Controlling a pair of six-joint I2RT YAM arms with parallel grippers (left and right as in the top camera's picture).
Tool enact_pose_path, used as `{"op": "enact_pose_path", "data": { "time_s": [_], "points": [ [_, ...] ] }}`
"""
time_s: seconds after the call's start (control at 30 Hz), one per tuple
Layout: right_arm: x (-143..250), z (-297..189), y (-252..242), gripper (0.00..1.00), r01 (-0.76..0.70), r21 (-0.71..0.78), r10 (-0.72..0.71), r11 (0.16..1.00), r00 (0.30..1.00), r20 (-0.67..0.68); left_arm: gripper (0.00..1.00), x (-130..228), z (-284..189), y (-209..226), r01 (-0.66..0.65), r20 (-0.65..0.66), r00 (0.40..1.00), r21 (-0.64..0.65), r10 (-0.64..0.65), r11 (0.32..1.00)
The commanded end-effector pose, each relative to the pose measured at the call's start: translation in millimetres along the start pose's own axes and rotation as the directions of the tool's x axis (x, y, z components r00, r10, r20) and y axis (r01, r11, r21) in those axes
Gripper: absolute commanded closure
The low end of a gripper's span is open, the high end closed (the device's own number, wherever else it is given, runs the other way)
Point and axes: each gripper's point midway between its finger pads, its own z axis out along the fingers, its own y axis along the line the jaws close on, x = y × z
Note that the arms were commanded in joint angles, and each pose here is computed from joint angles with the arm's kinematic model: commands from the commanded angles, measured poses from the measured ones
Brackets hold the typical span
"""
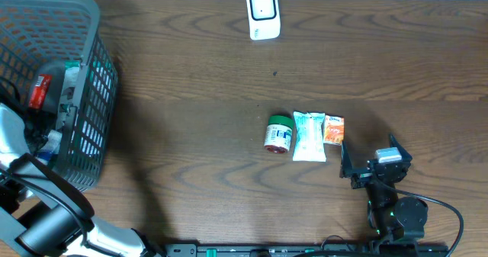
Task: Scan the item barcode
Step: 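Lower the left gripper into the basket toward the white cotton-swab tub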
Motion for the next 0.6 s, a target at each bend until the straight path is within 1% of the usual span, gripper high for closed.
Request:
{"op": "enact_pose_path", "data": {
  "time_s": [0.0,0.13,0.43,0.57],
  "points": [
    [1,0,2,0.01,-0.014,-0.010,0.014,1.000,1.000,-0.002,0.10,20,-13,-16,-0.039,-0.048,0.998,0.080,0.043,0.996],
    [1,0,2,0.01,-0.014,-0.010,0.014,1.000,1.000,-0.002,0.06,24,-10,-25,-0.063,-0.046,0.997,0.088,0.067,0.994],
    [1,0,2,0.01,-0.014,-0.010,0.014,1.000,1.000,-0.002,0.06,17,-6,-30,-0.061,-0.022,0.998,0.097,0.063,0.993],
    [1,0,2,0.01,-0.014,-0.010,0.014,1.000,1.000,-0.002,0.06,11,-7,-28,-0.070,0.006,0.998,0.081,0.070,0.994]
  ]
}}
